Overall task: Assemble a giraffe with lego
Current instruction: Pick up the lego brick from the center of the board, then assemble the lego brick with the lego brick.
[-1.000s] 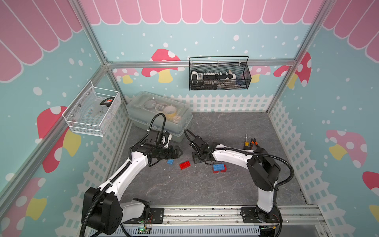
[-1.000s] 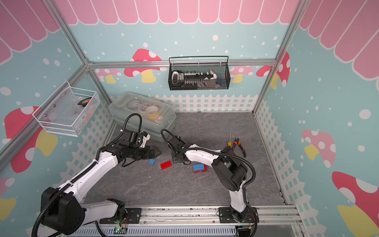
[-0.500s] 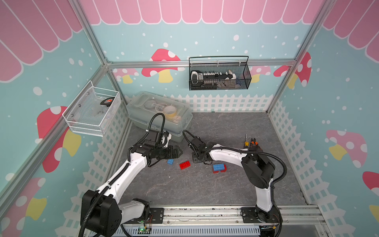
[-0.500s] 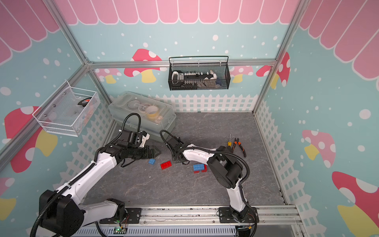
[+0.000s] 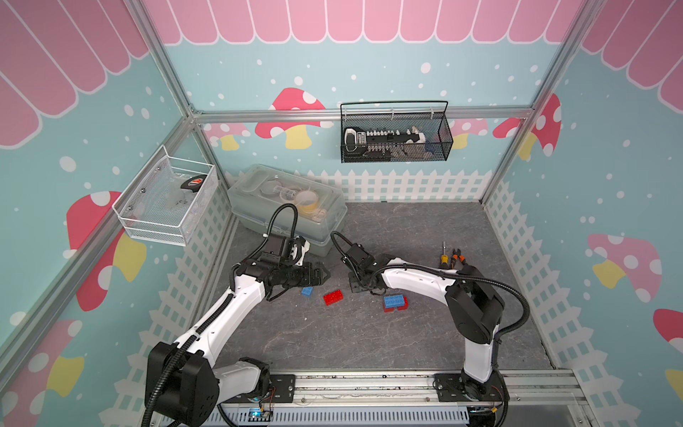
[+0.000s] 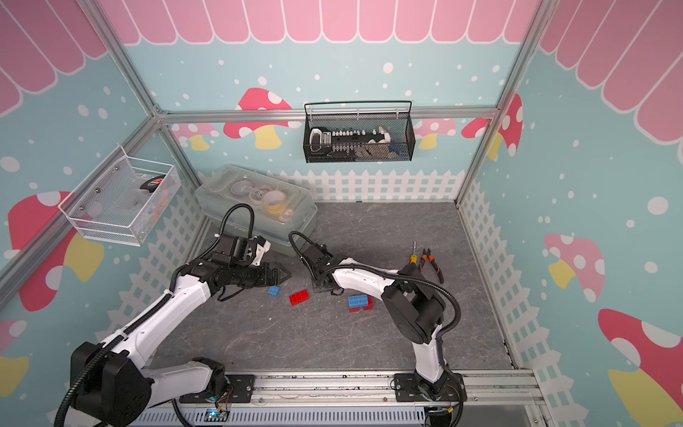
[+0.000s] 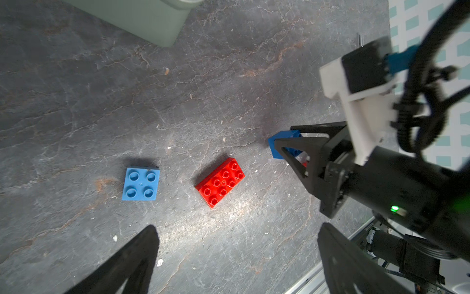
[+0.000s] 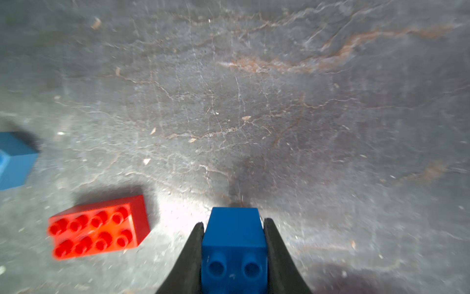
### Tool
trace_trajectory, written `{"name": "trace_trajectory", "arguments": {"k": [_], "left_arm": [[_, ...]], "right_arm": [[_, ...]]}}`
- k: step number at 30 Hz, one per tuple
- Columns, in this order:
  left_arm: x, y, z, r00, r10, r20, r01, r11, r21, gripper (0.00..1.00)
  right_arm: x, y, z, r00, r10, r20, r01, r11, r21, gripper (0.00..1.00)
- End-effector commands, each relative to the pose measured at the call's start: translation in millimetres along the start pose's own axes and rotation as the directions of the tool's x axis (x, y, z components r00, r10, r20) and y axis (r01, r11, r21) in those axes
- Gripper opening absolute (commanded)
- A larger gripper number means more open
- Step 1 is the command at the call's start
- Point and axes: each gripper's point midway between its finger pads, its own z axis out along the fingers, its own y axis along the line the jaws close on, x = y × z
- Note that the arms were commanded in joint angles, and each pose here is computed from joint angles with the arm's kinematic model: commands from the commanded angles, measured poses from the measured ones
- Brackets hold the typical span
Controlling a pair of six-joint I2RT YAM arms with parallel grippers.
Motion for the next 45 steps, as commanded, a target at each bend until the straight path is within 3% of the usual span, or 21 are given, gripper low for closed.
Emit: {"name": "trace_trajectory", "arguments": {"k": [1, 10, 20, 45], "left_arm": [[7.0, -13.0, 3.1, 0.999, 0.02, -0.027, -0.019, 0.998, 0.054, 0.97], [23.3, -36.0, 11.8, 0.993, 0.089, -0.083, -0.079, 0.991, 0.109, 0.97], [27.8, -44.2, 11.8, 0.989, 0.116, -0.092, -0.103, 0.986, 0.133, 0.97], [27.4, -42.7, 11.4, 0.989, 0.117, -0.087, -0.106, 0.987, 0.124, 0.97]], "right_arm": [[-0.3, -8.5, -31.5, 1.0, 0.006, 0.028, -0.006, 1.0, 0.005, 0.1], [15.9, -31.7, -76.1, 1.0, 0.007, 0.021, -0.007, 1.0, 0.013, 0.1], [43.8, -60.9, -98.5, 0.998, 0.055, 0.022, -0.055, 0.998, 0.042, 0.1], [68.4, -66.8, -70.3, 0.999, 0.04, -0.034, -0.038, 0.997, 0.06, 0.11]]}}
